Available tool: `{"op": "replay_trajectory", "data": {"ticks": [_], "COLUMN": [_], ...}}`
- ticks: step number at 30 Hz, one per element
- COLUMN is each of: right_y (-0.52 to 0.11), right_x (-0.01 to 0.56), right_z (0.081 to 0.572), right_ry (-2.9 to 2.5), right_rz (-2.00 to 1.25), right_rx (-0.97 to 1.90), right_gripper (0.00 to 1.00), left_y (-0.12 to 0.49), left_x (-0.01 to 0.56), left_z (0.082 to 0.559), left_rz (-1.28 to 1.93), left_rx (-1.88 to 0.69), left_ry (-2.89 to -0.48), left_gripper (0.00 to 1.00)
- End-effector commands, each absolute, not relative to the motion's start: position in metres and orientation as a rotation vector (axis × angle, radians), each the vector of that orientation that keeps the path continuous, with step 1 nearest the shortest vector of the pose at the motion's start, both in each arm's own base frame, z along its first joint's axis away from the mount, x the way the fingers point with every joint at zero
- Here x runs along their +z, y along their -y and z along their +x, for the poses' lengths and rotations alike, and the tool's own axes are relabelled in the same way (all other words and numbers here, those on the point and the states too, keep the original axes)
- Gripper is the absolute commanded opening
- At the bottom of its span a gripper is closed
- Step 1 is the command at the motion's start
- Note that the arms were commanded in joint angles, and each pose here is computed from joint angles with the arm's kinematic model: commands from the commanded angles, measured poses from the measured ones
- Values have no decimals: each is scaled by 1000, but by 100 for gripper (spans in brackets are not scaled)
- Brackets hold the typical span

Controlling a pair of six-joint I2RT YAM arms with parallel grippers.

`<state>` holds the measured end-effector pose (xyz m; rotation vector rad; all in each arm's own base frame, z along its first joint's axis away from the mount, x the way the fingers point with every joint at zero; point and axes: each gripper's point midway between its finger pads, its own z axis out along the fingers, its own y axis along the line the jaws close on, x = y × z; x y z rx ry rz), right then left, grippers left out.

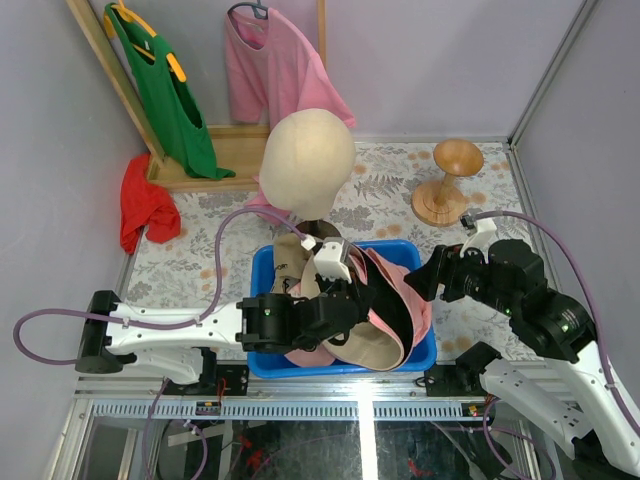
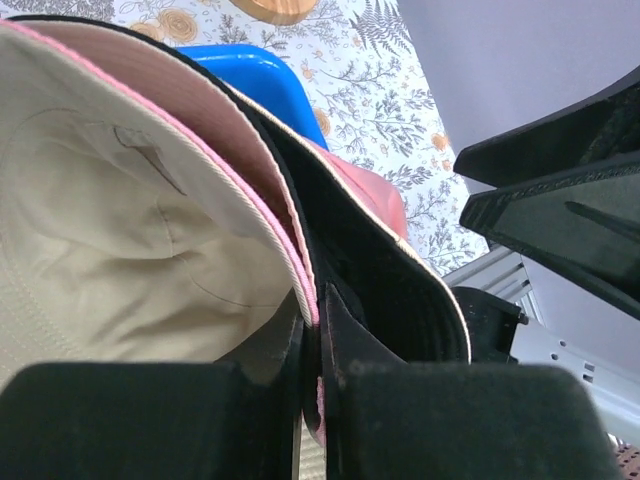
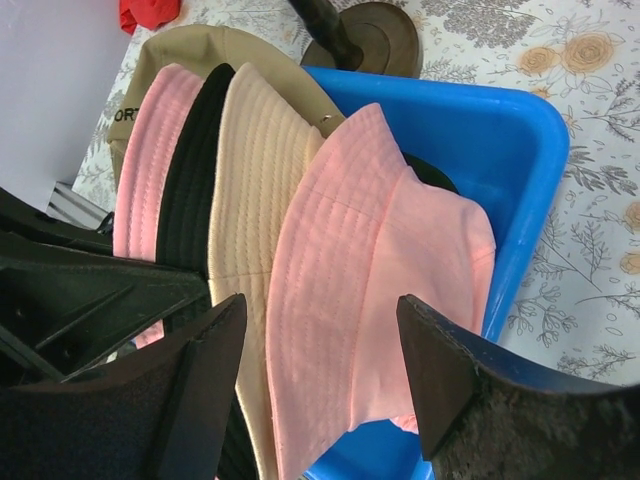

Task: Stack the hats
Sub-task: Pick up the hat from the bin.

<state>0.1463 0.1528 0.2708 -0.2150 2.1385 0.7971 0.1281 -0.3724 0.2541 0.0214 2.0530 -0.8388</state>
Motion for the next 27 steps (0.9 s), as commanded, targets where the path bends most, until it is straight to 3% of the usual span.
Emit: {"op": "replay_trajectory", "data": {"ticks": [1, 14, 27], "right_y": [-148, -159, -196], "right_x": [261, 251, 257], "right_z": [147, 159, 151], "right_ry": [-2164, -2174, -2174], "right_rz": [-189, -133, -163], "right_rx": [763, 794, 1056], "right_gripper": [69, 70, 70], "left_y": [365, 294, 243], "left_x": [258, 285, 259], "left_z": [133, 129, 121], "left_rz": [-60, -156, -173], "left_rx": [-871, -954, -911], "left_ry": [-2034, -1975, -2050], "left_gripper": [0, 0, 0]}}
